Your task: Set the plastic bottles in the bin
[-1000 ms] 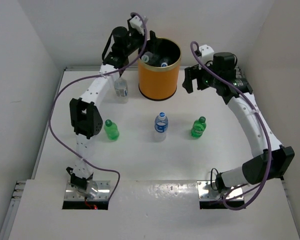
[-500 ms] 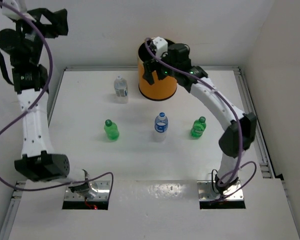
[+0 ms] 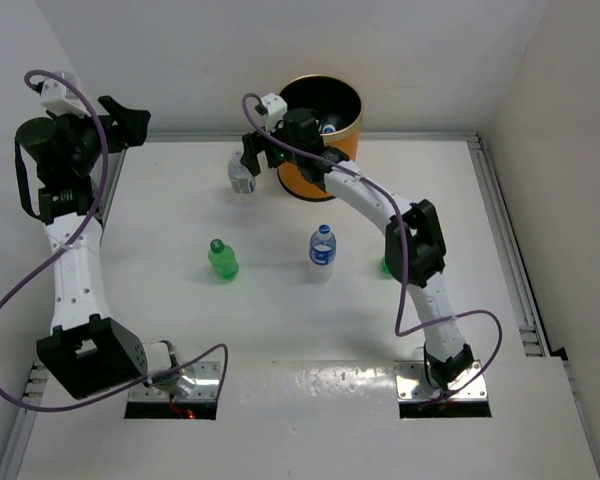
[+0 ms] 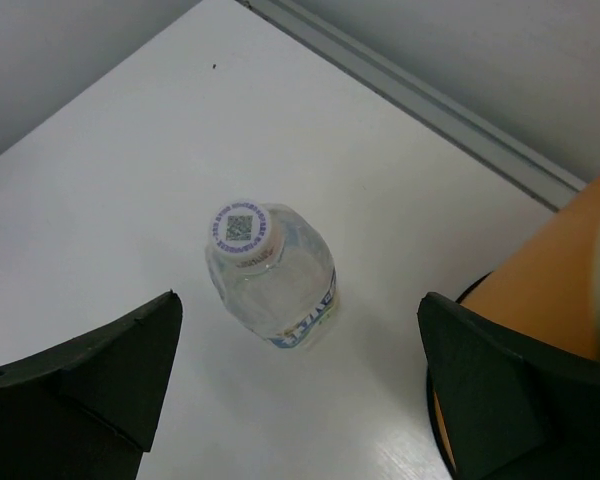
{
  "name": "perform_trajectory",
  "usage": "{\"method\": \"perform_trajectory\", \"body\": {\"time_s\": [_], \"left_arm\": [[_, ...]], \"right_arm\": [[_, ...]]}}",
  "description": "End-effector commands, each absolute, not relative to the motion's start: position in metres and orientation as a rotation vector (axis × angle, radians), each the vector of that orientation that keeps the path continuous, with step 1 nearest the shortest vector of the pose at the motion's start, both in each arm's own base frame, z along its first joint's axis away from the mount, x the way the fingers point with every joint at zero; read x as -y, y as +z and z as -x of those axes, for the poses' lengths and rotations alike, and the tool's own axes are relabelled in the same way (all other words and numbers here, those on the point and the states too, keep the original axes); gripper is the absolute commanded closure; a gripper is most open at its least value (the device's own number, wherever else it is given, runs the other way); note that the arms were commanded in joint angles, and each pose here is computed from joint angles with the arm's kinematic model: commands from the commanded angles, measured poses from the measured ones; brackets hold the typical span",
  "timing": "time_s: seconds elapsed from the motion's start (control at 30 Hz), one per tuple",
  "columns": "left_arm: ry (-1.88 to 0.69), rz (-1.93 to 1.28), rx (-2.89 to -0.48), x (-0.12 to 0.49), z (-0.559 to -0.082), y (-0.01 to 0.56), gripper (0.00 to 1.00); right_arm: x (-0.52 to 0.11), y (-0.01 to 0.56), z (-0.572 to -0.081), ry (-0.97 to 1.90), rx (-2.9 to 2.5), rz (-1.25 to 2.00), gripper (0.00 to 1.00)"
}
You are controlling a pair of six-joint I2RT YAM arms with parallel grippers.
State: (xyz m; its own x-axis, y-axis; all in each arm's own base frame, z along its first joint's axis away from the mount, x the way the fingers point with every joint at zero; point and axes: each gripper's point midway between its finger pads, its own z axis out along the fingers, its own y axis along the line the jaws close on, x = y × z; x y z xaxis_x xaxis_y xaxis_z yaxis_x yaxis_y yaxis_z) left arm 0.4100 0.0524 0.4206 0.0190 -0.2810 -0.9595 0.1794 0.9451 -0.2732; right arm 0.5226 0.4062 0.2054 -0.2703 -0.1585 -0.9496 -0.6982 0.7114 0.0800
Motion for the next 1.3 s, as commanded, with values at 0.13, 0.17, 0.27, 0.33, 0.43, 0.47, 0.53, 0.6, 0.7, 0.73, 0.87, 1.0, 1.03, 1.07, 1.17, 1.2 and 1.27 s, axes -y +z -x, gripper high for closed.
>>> {"method": "perform_trajectory", "body": {"time_s": [0.13, 0.17, 0.27, 0.33, 0.43, 0.47, 0.53, 0.6, 0.7, 0.73, 0.87, 1.0, 1.03, 1.07, 1.17, 1.2, 1.27], "left_arm": [[-0.358, 0.047, -1.465, -0.051, -0.389, 0.43, 0.0], [-0.352, 0.06, -1.471, -0.055, -0.389, 0.426, 0.0], [-0.362, 0.078, -1.501, -0.058, -0.387, 0.411, 0.0], [-0.359, 0.093, -1.513, -0.062, -0.387, 0.404, 0.0], [-0.358, 0.095, -1.528, -0.061, -0.386, 0.395, 0.0], [-0.347, 0.101, -1.536, -0.066, -0.385, 0.39, 0.0], [-0.353, 0.11, -1.551, -0.066, -0.385, 0.384, 0.0], [-0.346, 0.103, -1.551, -0.066, -0.385, 0.384, 0.0], [-0.334, 0.108, -1.558, -0.07, -0.385, 0.379, 0.0], [-0.338, 0.113, -1.566, -0.07, -0.385, 0.374, 0.0], [-0.341, 0.118, -1.574, -0.07, -0.385, 0.37, 0.0], [-0.352, 0.115, -1.582, -0.07, -0.387, 0.367, 0.0], [-0.352, 0.115, -1.582, -0.07, -0.387, 0.367, 0.0], [-0.352, 0.115, -1.582, -0.07, -0.387, 0.367, 0.0], [-0.352, 0.099, -1.569, -0.067, -0.385, 0.372, 0.0], [-0.349, 0.094, -1.561, -0.067, -0.385, 0.374, 0.0], [-0.354, 0.081, -1.555, -0.063, -0.386, 0.376, 0.0]], "right_arm": [[-0.435, 0.215, -0.538, 0.703, -1.697, 0.578, 0.0], [-0.436, 0.214, -0.538, 0.706, -1.693, 0.582, 0.0], [-0.444, 0.204, -0.537, 0.716, -1.686, 0.591, 0.0], [-0.449, 0.2, -0.54, 0.708, -1.677, 0.595, 0.0], [-0.454, 0.184, -0.547, 0.694, -1.675, 0.596, 0.0], [-0.456, 0.19, -0.549, 0.692, -1.658, 0.591, 0.0], [-0.459, 0.181, -0.552, 0.689, -1.657, 0.593, 0.0], [-0.461, 0.174, -0.551, 0.692, -1.655, 0.594, 0.02], [-0.463, 0.173, -0.55, 0.702, -1.638, 0.589, 0.15], [-0.465, 0.167, -0.548, 0.706, -1.642, 0.593, 0.2], [-0.473, 0.184, -0.542, 0.717, -1.569, 0.616, 0.53], [-0.474, 0.23, -0.525, 0.732, -1.496, 0.623, 0.85], [-0.47, 0.248, -0.519, 0.741, -1.475, 0.619, 0.88], [-0.471, 0.254, -0.512, 0.753, -1.47, 0.63, 0.93], [-0.464, 0.315, -0.484, 0.807, -1.396, 0.63, 0.98], [-0.461, 0.329, -0.479, 0.814, -1.38, 0.625, 1.0], [-0.44, 0.379, -0.471, 0.794, -1.312, 0.591, 1.0]]}}
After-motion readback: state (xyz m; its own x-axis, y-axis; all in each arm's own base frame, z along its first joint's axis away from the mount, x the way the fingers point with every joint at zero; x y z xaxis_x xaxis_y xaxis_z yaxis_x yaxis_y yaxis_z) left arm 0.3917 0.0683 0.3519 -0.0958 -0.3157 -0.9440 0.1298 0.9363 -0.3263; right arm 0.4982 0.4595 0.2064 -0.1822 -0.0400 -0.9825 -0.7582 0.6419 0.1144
